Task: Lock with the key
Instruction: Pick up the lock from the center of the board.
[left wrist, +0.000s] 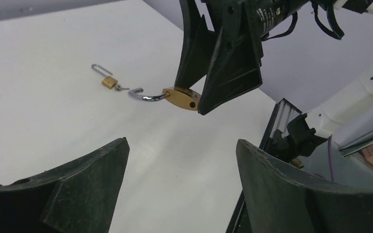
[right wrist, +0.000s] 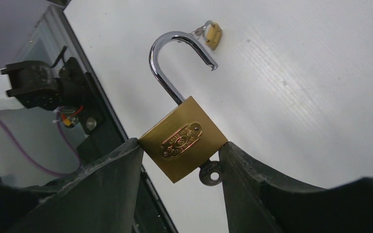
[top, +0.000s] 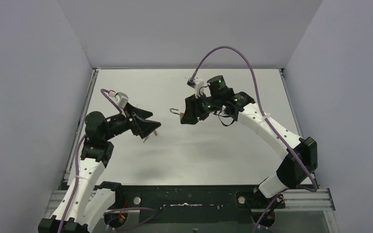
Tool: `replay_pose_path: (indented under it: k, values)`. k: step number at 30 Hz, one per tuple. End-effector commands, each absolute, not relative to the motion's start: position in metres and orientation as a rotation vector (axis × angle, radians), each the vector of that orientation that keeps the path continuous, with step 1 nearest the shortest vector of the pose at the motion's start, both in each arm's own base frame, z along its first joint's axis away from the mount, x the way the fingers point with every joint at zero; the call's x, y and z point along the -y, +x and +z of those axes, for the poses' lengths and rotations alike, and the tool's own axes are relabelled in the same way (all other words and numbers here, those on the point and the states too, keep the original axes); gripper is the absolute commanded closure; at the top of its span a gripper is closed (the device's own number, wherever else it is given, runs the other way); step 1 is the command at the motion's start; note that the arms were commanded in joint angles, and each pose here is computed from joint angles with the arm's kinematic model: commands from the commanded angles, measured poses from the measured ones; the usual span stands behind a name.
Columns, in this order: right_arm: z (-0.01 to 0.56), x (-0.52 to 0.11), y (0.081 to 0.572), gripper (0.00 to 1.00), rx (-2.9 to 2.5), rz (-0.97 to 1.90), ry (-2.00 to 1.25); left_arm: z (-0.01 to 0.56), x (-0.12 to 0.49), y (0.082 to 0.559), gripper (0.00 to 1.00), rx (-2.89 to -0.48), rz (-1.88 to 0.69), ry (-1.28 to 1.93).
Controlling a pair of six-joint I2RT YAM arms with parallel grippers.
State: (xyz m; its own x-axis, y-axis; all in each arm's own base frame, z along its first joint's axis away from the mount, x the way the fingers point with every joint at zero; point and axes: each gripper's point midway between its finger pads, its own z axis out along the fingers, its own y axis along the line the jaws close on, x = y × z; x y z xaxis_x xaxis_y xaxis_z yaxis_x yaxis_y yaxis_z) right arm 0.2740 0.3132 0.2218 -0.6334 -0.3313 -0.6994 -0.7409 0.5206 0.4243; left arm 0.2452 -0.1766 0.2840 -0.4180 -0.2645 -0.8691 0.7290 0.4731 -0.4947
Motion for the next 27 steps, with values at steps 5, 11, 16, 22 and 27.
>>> replay_pose_path:
  k: [5, 11, 16, 22, 27]
  values:
    - [0.303, -0.323, 0.203, 1.00, -2.069, 1.279, -0.918, 0.329, 0.187, 0.221, 0.18, -1.221, -0.808, 0.772]
    - [0.337, -0.330, 0.174, 1.00, -1.993, 1.369, -0.987, 0.326, 0.202, 0.213, 0.18, -1.130, -0.789, 0.935]
    - [0.347, -0.331, 0.163, 1.00, -1.975, 1.411, -1.006, 0.328, 0.207, 0.216, 0.19, -1.103, -0.775, 0.963]
    - [0.343, -0.328, 0.159, 1.00, -1.986, 1.415, -1.012, 0.337, 0.213, 0.208, 0.23, -1.064, -0.808, 0.987]
    - [0.336, -0.328, 0.161, 1.00, -2.012, 1.399, -1.012, 0.344, 0.215, 0.199, 0.29, -1.047, -0.858, 0.995]
